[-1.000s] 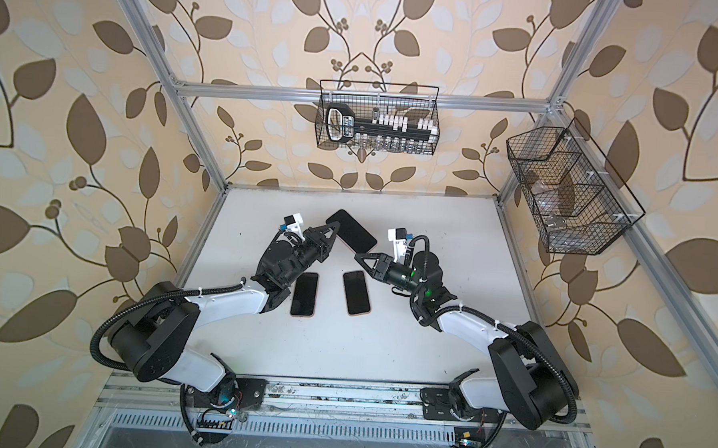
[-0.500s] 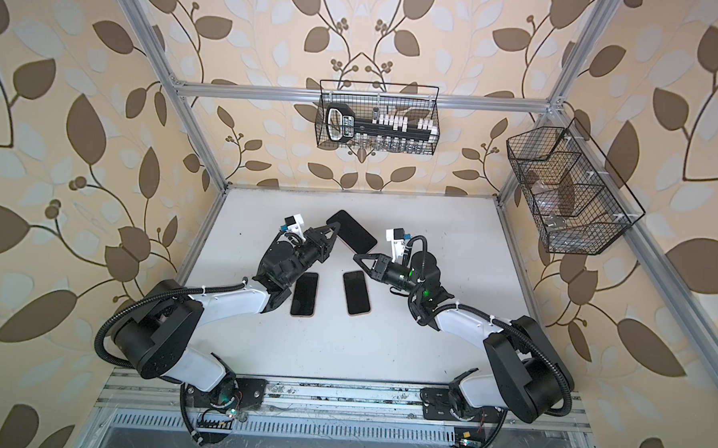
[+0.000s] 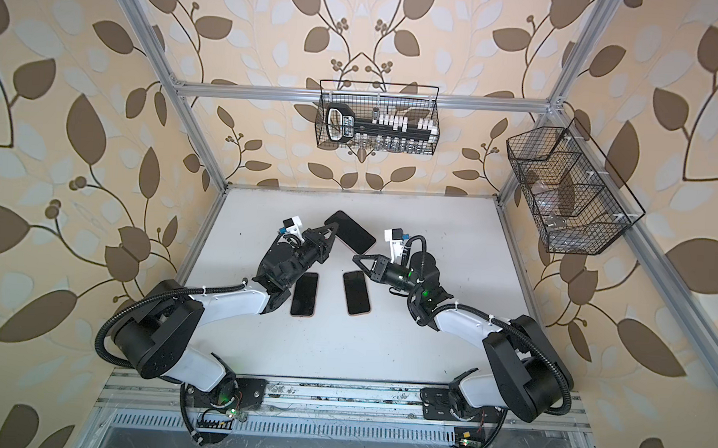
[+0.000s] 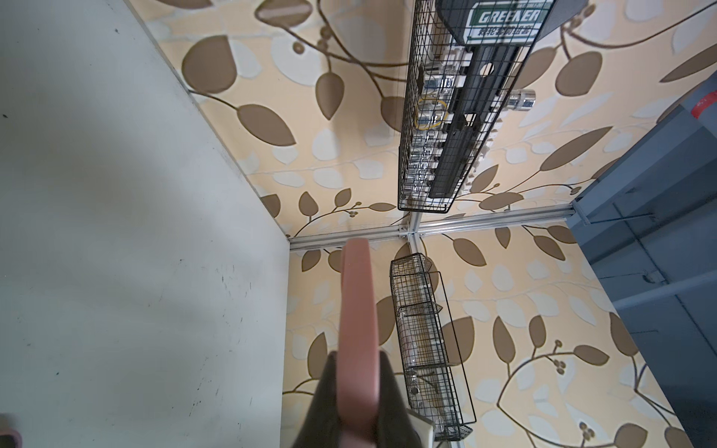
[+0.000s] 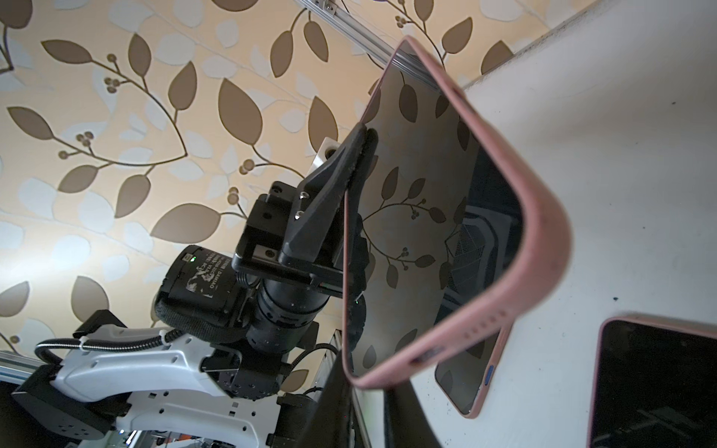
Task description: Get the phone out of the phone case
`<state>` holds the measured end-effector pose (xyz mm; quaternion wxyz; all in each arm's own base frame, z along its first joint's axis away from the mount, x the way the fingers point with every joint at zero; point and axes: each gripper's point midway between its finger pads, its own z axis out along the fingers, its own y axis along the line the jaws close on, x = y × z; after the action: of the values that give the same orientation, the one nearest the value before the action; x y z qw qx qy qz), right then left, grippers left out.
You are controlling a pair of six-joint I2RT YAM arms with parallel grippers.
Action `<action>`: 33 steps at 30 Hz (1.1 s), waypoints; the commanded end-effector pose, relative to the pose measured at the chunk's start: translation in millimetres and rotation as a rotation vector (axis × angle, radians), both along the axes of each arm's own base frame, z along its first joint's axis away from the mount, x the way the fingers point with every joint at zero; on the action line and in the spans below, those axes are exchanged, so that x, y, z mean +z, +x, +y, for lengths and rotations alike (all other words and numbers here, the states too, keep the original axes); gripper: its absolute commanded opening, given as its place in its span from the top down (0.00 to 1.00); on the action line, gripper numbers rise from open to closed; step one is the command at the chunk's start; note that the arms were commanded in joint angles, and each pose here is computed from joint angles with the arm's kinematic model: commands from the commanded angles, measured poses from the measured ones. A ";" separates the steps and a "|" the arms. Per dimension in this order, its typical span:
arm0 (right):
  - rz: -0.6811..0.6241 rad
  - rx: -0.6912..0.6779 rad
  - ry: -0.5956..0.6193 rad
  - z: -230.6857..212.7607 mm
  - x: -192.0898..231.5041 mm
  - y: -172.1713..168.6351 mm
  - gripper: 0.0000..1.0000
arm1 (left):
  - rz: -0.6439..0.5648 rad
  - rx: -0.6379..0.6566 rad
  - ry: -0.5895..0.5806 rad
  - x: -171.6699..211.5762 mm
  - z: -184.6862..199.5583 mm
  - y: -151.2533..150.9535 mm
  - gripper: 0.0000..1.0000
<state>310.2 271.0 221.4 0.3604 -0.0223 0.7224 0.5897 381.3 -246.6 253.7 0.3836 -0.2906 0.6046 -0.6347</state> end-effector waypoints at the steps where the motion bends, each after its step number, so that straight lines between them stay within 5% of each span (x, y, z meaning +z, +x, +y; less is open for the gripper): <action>1: -0.086 -0.012 -0.029 -2.6 4.3 -0.6 0.84 | -0.105 -0.004 -0.130 44.6 3.5 -10.7 1.00; 10: -0.135 -0.001 -0.054 -7.4 2.7 -2.9 0.84 | -0.107 -0.010 -0.144 50.3 3.7 -13.0 1.00; 17: -0.131 0.020 -0.001 -6.3 12.9 -11.2 0.58 | -0.109 -0.008 -0.128 49.3 3.0 -11.7 1.00; 20: -0.129 0.035 0.038 -2.6 22.0 -14.9 0.55 | -0.106 -0.012 -0.127 47.4 1.2 -10.5 1.00; 33: -0.061 0.016 0.091 3.5 20.9 -3.9 0.71 | -0.108 -0.020 -0.132 47.7 -1.8 -10.4 1.00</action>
<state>303.8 272.1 230.8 0.3687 -0.0306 0.6994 0.6116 379.4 -248.8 253.0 0.3675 -0.3023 0.5993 -0.6437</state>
